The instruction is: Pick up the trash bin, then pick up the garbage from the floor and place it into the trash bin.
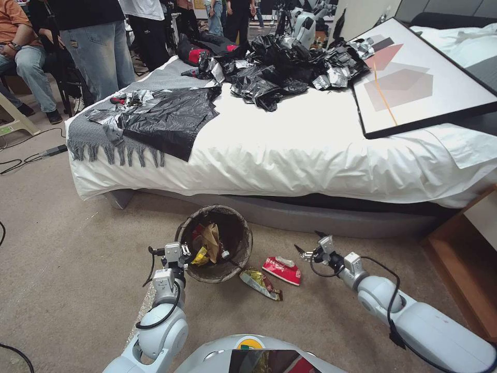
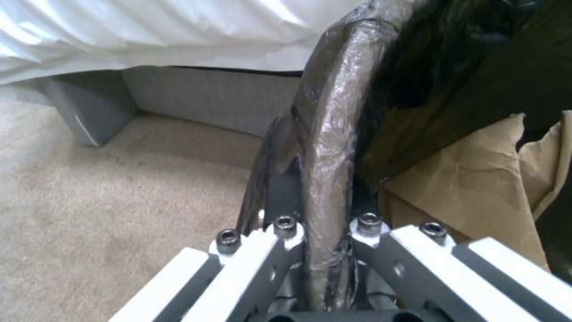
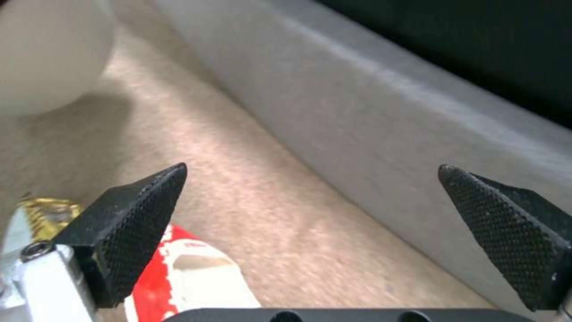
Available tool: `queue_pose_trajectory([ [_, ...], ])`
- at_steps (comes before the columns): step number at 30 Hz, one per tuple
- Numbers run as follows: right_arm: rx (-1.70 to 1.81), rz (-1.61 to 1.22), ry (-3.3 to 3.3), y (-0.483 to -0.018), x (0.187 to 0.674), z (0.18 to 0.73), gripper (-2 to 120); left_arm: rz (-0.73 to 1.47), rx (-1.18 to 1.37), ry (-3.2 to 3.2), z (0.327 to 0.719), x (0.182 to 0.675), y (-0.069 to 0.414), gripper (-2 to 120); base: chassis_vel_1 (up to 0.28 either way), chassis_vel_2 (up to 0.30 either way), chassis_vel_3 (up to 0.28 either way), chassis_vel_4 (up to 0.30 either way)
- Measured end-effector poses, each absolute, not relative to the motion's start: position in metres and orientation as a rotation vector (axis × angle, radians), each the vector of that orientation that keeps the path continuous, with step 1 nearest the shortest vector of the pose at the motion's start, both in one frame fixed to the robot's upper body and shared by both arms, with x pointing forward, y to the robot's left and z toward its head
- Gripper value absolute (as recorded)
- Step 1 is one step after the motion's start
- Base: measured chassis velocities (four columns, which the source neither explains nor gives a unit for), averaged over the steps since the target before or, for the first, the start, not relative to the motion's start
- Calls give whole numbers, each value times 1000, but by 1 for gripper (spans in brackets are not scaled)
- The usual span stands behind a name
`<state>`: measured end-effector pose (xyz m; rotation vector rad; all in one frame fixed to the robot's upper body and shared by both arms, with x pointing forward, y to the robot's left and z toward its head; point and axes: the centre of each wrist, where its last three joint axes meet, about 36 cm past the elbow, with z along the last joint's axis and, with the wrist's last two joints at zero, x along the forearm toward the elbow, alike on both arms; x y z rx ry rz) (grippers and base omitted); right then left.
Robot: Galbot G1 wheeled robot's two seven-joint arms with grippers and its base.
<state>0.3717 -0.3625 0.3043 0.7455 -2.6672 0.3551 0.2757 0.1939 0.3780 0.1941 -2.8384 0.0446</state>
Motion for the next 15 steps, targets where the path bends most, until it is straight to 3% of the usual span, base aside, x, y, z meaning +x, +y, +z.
queue_pose_trajectory([
  [15, 923, 324, -2593, -343, 396, 249, 100, 34, 209, -2840, 378, 277, 198, 0, 0, 0, 0, 0],
])
